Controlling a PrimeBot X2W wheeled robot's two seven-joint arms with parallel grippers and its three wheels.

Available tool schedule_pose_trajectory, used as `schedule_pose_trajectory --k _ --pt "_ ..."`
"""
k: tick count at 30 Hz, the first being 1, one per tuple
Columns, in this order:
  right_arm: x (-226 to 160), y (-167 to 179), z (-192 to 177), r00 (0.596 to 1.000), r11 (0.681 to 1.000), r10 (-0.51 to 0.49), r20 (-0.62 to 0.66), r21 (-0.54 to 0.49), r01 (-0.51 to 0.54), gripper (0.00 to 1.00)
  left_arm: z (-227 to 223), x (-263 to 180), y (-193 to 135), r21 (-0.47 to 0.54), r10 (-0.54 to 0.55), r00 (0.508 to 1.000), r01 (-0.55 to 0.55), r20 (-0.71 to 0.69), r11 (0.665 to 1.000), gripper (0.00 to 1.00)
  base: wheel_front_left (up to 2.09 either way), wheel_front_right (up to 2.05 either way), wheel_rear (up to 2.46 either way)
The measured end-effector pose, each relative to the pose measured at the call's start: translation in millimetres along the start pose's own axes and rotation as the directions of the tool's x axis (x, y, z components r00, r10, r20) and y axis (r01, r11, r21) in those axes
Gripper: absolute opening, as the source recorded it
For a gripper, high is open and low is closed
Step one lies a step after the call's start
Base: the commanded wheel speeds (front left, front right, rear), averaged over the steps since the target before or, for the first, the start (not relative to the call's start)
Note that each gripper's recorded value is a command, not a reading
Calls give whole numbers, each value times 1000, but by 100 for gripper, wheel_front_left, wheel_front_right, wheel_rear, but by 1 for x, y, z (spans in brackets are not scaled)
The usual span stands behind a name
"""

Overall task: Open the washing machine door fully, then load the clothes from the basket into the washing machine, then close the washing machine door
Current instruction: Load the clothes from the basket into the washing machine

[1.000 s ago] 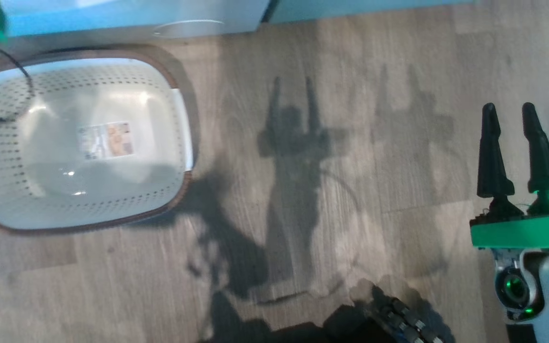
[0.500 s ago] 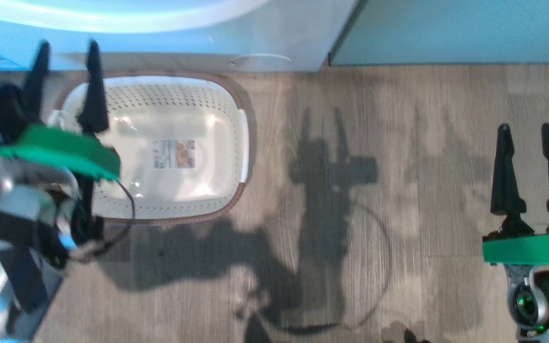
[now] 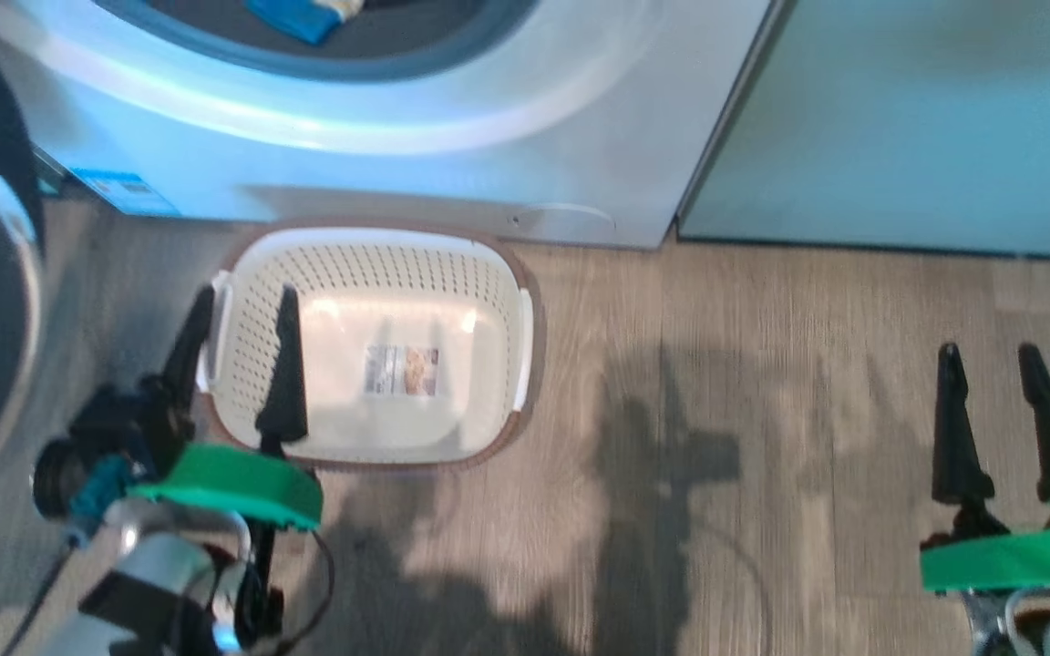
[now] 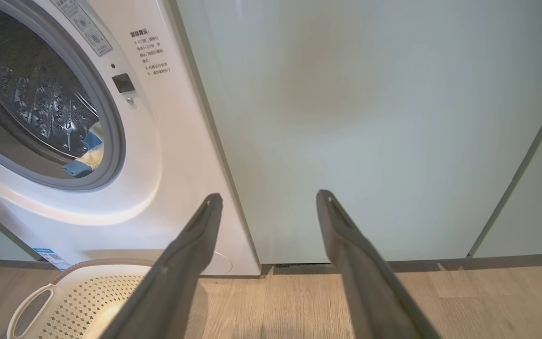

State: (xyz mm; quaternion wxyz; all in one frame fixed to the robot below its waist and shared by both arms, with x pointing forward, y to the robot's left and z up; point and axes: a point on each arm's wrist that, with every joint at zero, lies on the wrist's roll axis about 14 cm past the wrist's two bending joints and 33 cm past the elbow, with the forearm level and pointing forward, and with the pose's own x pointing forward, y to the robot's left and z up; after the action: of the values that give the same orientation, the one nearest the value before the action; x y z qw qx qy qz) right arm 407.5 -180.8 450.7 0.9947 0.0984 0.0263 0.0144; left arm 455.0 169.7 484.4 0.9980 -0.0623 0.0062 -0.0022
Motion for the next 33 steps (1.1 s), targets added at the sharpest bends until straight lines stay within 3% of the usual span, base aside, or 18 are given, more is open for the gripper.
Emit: schedule_pose_trajectory --k 16,33 --pt "-46 15 21 999 999 33 40 -6 -33 100 31 -64 6 36 19 998 -22 61 999 100 0 0 0" --pt "-68 18 27 998 999 35 58 -3 -35 100 35 -82 -4 17 -8 998 7 70 1000 100 0 0 0"
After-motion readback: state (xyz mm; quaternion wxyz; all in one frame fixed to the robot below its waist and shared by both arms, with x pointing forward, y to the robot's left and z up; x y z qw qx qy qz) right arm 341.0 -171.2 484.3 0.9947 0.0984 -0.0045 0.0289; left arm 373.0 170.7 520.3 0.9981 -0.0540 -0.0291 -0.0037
